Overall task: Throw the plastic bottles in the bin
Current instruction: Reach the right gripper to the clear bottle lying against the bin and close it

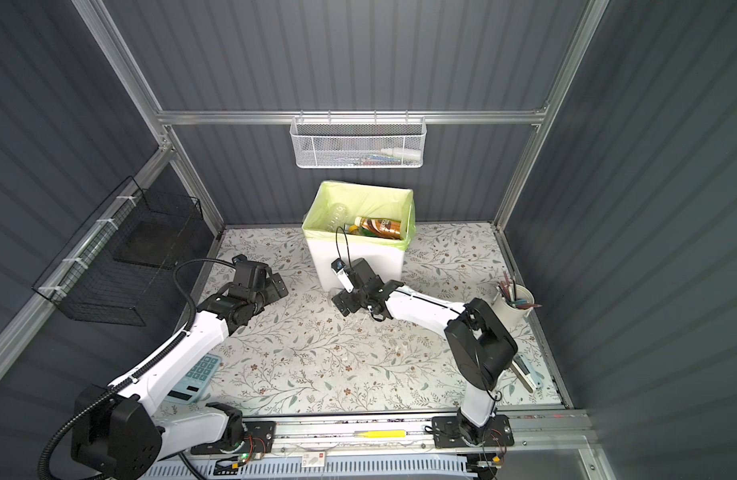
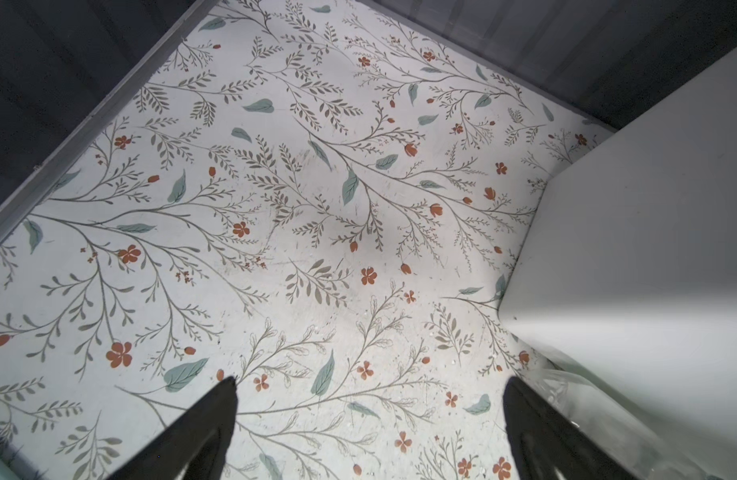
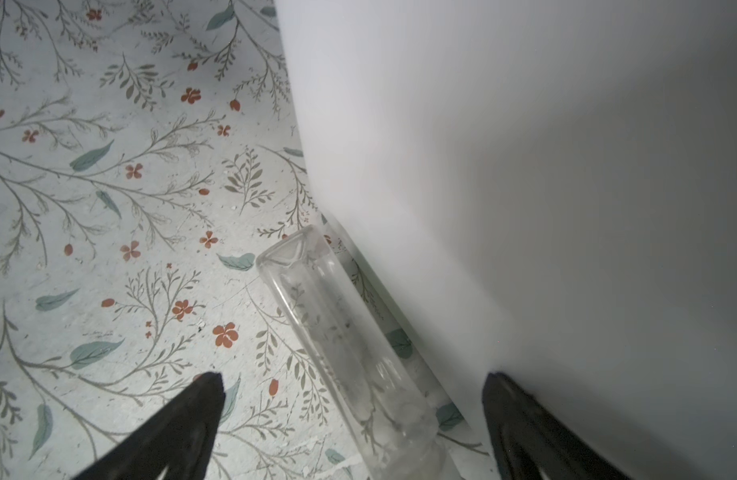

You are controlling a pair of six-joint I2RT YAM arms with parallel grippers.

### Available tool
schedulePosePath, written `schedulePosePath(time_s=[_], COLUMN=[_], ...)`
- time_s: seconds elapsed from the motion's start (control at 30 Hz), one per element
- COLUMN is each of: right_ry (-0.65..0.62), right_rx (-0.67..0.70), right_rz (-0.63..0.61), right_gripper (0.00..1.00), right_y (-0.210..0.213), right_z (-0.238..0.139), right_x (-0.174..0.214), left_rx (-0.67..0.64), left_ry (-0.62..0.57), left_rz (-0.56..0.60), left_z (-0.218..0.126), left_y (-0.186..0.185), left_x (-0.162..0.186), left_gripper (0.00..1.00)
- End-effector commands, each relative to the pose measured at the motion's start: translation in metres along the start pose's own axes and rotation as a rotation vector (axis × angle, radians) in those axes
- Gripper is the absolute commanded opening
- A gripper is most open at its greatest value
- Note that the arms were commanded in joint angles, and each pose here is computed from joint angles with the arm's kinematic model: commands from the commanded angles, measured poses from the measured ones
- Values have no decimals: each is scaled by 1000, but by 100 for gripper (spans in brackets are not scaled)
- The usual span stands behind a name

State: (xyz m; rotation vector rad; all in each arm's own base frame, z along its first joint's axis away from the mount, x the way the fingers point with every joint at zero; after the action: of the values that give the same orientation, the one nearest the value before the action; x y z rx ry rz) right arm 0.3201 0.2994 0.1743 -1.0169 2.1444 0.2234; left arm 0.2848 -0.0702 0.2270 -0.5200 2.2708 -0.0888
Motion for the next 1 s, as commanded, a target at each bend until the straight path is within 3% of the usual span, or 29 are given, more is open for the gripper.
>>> schedulePosePath(time_s=[0.0,0.37,0.67,0.8,0.97], right_ry=[62,164,203,250,289], right_rx=[-56,-193,-257,-234,-199], right_rz=[-56,-67,-77,-80,-75], right_gripper=[99,95,74,71,55], right_y=[-1,9,30,35,34], right_z=[9,28,32,36,40], right_x=[1,13,20,29,30], left_rx=[11,7,10,11,5], left_ry=[6,15,16,17,16], left_rz=[-20,-22,-27,-30,-33], left_z=[-6,-4,-3,-3,-3], left_y=[5,8,9,10,12], left_x=[1,2,2,3,4], left_gripper=[100,100,100,100,100])
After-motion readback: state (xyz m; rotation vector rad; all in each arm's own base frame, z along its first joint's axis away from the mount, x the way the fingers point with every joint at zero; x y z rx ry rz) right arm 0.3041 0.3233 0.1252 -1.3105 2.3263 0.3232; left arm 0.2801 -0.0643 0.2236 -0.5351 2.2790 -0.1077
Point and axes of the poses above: each gripper's point midway between its finger pads, its own z axis out along the fingers, its own y axis along the line the jaws close on, x = y × z, the point moved 8 cm from there along -z, back along the fingers, and after that the axes turned 2 degrees about -z, right-handed, at the moved point
